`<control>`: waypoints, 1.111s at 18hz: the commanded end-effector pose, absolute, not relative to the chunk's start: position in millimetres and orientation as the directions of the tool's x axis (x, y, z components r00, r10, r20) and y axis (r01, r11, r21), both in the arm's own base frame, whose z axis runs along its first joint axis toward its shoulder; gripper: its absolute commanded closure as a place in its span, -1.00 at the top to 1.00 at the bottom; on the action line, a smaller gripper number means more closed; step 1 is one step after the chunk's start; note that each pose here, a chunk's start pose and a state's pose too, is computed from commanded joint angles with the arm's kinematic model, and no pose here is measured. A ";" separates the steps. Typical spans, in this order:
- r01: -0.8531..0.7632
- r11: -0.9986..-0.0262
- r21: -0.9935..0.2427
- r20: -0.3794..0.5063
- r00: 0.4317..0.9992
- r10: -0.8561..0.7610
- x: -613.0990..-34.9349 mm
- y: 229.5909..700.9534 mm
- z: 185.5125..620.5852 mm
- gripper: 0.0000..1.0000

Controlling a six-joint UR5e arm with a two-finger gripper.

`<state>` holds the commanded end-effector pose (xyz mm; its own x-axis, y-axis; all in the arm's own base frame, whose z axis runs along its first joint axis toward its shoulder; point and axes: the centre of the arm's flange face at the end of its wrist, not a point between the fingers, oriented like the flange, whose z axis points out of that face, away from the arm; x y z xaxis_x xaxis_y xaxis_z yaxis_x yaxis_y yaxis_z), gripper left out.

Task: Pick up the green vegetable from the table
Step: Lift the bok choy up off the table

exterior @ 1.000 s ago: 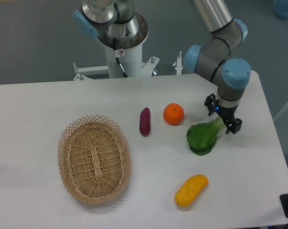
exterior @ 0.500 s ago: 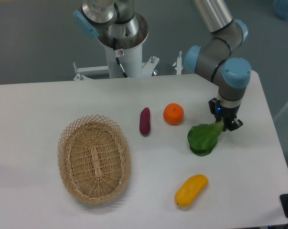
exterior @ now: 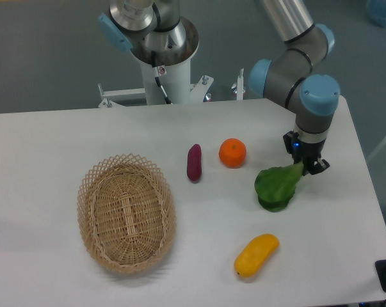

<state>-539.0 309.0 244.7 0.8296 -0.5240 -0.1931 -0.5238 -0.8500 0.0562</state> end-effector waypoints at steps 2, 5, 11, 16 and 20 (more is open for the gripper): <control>-0.536 -0.843 0.033 -0.201 0.823 -0.531 -544.4 310.6 263.4 -0.57; -0.539 -0.842 -0.043 -0.192 0.831 -0.522 -546.9 313.0 298.4 -0.57; -0.384 -0.861 -0.332 -0.253 0.916 -0.311 -531.4 329.6 363.5 -0.57; -0.256 -0.882 -0.396 -0.223 0.958 -0.178 -507.8 379.1 390.5 -0.57; -0.205 -0.881 -0.426 -0.218 0.969 -0.120 -496.3 411.0 413.1 -0.57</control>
